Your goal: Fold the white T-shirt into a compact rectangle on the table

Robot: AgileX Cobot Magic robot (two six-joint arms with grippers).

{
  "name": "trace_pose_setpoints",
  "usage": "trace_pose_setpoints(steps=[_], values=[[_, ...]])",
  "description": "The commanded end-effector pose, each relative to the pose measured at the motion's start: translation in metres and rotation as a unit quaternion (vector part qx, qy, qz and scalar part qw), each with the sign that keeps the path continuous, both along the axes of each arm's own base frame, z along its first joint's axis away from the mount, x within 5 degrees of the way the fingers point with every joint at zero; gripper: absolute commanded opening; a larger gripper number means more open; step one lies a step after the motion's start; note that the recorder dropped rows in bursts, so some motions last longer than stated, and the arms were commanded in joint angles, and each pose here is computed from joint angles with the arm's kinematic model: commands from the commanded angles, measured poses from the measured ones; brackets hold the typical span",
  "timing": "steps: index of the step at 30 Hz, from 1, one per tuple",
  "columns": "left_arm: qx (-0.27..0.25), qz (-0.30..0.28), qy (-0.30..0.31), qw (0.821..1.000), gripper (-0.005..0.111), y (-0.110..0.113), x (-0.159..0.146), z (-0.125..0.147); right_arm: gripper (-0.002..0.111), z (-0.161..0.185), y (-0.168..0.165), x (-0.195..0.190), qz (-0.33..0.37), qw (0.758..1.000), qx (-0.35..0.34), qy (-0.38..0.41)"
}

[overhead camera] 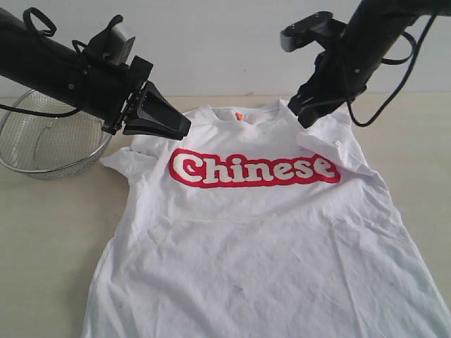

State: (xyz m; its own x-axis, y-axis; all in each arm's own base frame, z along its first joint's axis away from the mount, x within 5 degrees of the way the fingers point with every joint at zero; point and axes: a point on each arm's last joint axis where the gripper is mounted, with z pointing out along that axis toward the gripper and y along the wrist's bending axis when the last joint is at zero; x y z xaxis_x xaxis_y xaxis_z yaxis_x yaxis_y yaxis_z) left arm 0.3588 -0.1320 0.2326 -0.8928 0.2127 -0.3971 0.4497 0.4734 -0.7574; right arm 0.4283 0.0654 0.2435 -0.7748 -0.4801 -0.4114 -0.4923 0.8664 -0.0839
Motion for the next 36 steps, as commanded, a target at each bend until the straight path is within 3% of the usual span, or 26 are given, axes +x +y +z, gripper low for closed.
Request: trace_pose_setpoints(steps=[1, 9, 15, 20, 36], values=[[-0.005, -0.010, -0.003, 1.000, 0.013, 0.000, -0.003, 0.004, 0.049, 0.020, 0.015, 0.002, 0.001, 1.000, -0.010, -0.013], [-0.004, -0.010, -0.003, 1.000, 0.013, 0.000, -0.003, 0.004, 0.049, -0.002, 0.016, 0.031, -0.028, 0.995, -0.052, 0.082], [-0.004, -0.012, -0.002, 1.000, 0.013, 0.000, -0.004, 0.004, 0.049, -0.015, 0.021, 0.045, -0.027, 0.995, -0.050, 0.081], [-0.004, -0.012, -0.002, 1.000, 0.013, 0.000, -0.004, 0.004, 0.049, -0.030, 0.012, 0.050, -0.028, 0.991, -0.102, 0.087], [-0.003, -0.011, -0.005, 1.000, 0.013, 0.000, -0.003, 0.004, 0.049, -0.063, 0.015, 0.057, -0.026, 0.989, -0.103, 0.108]])
